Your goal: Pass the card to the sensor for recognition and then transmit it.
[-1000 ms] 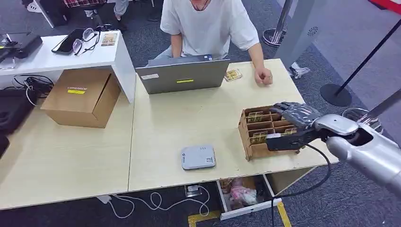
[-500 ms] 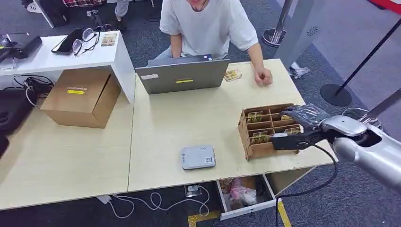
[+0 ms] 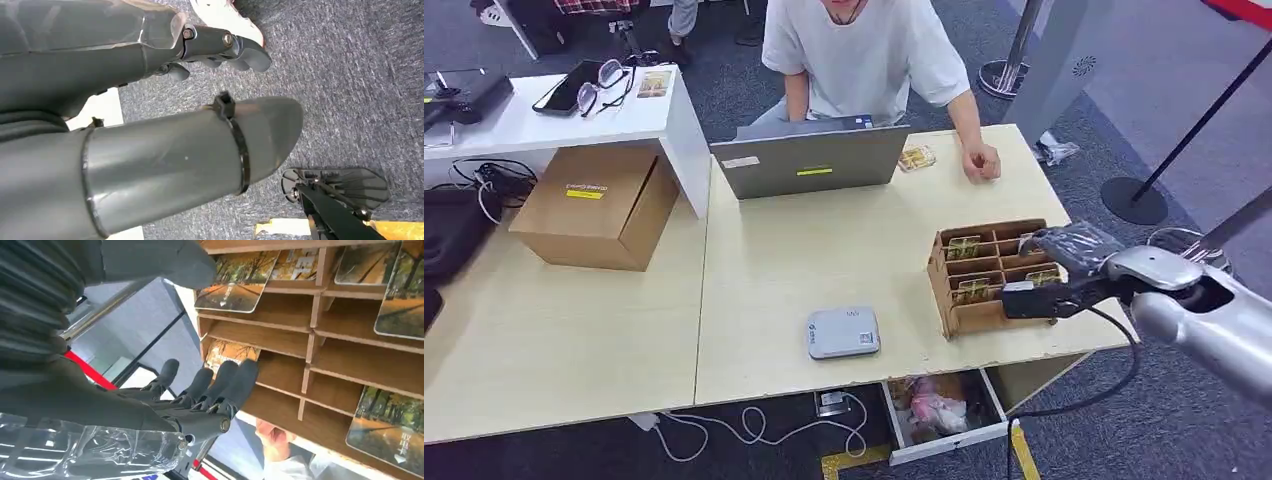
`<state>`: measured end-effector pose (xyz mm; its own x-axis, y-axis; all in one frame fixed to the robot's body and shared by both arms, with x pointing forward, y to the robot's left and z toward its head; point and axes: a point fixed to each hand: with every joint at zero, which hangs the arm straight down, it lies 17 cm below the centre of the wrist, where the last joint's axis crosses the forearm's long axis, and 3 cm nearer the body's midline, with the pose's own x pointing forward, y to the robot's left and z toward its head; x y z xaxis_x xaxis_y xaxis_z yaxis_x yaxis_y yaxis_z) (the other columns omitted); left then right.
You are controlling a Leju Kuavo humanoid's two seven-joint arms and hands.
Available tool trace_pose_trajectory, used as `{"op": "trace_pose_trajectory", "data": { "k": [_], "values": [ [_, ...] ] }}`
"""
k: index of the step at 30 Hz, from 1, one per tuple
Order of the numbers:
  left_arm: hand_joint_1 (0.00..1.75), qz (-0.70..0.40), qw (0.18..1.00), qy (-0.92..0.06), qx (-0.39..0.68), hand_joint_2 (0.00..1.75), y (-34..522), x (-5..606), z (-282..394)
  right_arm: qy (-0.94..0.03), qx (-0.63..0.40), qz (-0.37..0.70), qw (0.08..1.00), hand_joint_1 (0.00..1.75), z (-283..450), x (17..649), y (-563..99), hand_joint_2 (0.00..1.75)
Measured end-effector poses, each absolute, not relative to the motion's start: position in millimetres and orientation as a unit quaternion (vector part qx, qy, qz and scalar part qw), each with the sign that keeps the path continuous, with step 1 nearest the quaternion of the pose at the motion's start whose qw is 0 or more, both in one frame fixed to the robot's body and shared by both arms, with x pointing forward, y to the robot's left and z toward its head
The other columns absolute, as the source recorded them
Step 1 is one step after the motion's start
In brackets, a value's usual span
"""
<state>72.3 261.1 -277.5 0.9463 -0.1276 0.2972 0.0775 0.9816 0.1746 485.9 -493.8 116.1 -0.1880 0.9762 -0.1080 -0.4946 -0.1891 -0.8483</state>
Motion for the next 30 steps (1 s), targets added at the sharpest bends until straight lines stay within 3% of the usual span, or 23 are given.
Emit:
{"op": "trace_pose_trajectory", "data": {
  "k": [2,6,8,11,13,14,15,17,30],
  "values": [
    [0.00,-0.054,0.983,-0.156,0.080,0.00,261,72,-277,-0.347,-0.347,0.689,0.534,0.91,115,485,-493,1.75],
    [0.00,-0.056,0.983,-0.156,0.079,0.00,260,72,-277,-0.345,-0.345,0.690,0.535,0.59,112,483,-493,1.75],
    [0.00,-0.058,0.983,-0.156,0.079,0.00,260,73,-277,-0.344,-0.344,0.690,0.536,0.54,109,482,-493,1.75],
    [0.00,-0.061,0.983,-0.157,0.079,0.00,260,73,-277,-0.343,-0.342,0.691,0.536,0.58,106,480,-493,1.75],
    [0.00,-0.061,0.983,-0.157,0.078,0.00,260,73,-277,-0.341,-0.342,0.692,0.537,0.79,104,479,-493,1.75],
    [0.00,-0.062,0.983,-0.157,0.078,0.00,260,73,-277,-0.340,-0.341,0.692,0.537,0.80,103,479,-493,1.75],
    [0.00,-0.062,0.983,-0.157,0.078,0.00,260,73,-277,-0.340,-0.341,0.692,0.537,0.79,102,478,-494,1.75],
    [0.00,-0.062,0.983,-0.157,0.078,0.00,260,73,-277,-0.338,-0.340,0.693,0.538,0.58,100,478,-493,1.75],
    [0.00,-0.060,0.983,-0.157,0.077,0.00,260,73,-277,-0.330,-0.331,0.700,0.540,0.63,83,478,-487,1.75]
  ]
}}
